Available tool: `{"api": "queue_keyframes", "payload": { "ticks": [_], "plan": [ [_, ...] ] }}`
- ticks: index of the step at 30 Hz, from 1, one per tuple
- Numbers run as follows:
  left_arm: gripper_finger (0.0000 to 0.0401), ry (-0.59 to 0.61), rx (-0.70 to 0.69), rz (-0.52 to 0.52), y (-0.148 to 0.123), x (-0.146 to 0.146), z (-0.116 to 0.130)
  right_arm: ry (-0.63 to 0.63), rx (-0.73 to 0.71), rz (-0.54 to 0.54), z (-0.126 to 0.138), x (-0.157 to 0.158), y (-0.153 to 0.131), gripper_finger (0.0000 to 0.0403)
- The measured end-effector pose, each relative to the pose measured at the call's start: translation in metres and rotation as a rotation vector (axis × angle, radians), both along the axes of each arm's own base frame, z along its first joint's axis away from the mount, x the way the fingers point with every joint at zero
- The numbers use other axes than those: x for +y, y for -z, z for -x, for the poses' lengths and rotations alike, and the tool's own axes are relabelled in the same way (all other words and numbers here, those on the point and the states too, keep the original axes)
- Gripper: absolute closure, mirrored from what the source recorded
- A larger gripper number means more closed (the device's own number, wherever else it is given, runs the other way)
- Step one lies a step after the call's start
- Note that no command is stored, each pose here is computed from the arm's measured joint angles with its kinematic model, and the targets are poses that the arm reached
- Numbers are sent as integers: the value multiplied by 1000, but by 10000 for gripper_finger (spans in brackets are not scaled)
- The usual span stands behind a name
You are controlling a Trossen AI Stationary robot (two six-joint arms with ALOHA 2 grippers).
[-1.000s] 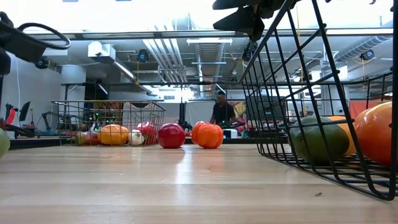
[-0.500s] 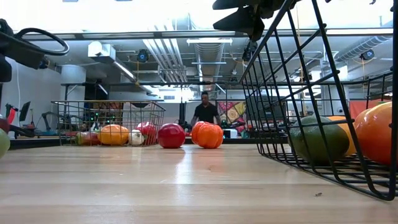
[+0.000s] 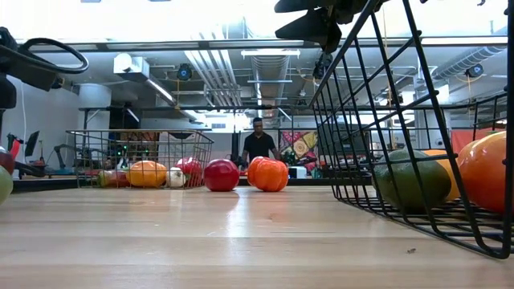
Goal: Sort produce into baskets
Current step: Put the red apple into the black wire basket
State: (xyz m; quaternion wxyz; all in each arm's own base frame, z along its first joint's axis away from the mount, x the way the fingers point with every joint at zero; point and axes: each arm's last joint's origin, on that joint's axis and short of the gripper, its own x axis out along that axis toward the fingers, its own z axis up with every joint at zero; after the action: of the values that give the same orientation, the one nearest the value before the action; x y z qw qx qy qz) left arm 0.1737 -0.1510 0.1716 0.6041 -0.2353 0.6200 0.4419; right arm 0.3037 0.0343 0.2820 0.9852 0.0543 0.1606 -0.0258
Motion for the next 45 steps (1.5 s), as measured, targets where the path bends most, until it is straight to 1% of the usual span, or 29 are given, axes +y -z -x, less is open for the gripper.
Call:
{"api": "queue_keyframes", "payload": {
  "ticks": [3, 5, 8, 10, 13, 18, 21, 24, 27, 31, 34, 37, 41, 45],
  "plan": [
    [88, 13, -33, 4, -9, -1, -2, 0, 1, 0, 0, 0, 0, 156],
    [89, 35, -55, -18, -16, 0, -3, 0, 2, 0, 0, 0, 0, 157],
    [89, 73, -144, -40, -27, -2, -8, -1, 5, 0, 0, 0, 0, 161],
    [89, 113, -213, -77, -39, -2, -11, -4, 6, 1, 0, 0, 1, 162],
    [89, 208, -349, -144, -59, -3, -19, -8, 7, 5, 0, 1, 1, 162],
    [90, 398, -590, -317, -101, -6, -34, -28, 7, 19, 1, 5, 2, 163],
    [90, 509, -699, -431, -126, -11, -44, -52, 0, 37, 2, 11, 2, 161],
    [90, 657, -755, -541, -147, -18, -54, -73, -16, 47, 2, 17, 0, 161],
    [90, 839, -762, -618, -157, -26, -64, -92, -31, 58, 3, 23, -1, 164],
    [90, 1078, -768, -739, -156, -38, -77, -113, -33, 58, 4, 29, -1, 168],
    [90, 1174, -822, -782, -147, -41, -84, -131, -33, 56, 5, 35, -1, 167],
    [90, 1211, -912, -783, -134, -37, -86, -158, -35, 54, 7, 43, -1, 169],
    [90, 1212, -1054, -767, -111, -23, -87, -173, -43, 47, 10, 53, -2, 170],
    [90, 1241, -1279, -747, -98, -9, -88, -139, -62, 69, 14, 66, -3, 170]
  ]
}}
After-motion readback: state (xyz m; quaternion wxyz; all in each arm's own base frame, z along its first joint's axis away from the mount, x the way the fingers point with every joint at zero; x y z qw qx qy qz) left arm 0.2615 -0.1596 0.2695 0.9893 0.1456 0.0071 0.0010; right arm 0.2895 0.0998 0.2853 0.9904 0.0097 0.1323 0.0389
